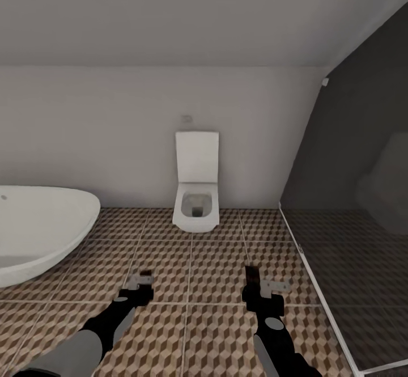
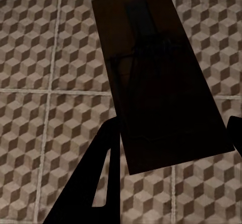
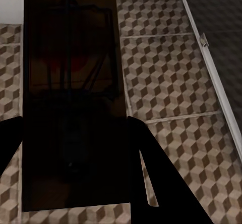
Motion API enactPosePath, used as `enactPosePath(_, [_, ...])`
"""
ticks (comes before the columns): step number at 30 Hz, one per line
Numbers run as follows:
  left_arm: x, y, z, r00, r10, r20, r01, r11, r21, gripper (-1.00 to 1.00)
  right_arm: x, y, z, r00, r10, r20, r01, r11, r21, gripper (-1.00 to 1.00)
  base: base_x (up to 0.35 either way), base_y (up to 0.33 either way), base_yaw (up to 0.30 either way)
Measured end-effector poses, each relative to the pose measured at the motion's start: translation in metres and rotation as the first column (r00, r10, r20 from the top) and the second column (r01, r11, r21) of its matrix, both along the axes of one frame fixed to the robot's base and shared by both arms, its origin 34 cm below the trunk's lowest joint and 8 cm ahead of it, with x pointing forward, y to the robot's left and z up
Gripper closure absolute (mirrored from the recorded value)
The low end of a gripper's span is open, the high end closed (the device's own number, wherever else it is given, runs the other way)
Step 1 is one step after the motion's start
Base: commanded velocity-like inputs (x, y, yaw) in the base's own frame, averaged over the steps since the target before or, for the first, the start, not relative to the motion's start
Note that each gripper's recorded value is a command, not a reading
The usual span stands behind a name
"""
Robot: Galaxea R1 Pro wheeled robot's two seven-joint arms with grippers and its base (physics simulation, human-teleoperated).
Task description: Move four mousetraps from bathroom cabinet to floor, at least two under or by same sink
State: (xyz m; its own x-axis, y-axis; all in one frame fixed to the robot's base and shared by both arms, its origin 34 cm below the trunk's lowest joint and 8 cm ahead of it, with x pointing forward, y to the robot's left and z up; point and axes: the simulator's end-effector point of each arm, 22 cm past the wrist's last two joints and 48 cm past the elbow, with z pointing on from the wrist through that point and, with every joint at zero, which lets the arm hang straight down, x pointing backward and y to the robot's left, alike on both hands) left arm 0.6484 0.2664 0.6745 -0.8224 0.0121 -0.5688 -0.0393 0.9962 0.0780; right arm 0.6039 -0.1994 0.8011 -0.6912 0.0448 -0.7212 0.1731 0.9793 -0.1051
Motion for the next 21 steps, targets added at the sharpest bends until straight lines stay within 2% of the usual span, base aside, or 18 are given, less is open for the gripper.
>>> enactPosePath(21, [-0.013,-0.006,-0.047,0.999,-0.006,-0.052,0.006,1.000,-0.004,1.00,-0.001,0.000,-0.040,0.999,0.000,-0.033,0.000,1.000,0.000,1.00,0.000,0.000,0.000])
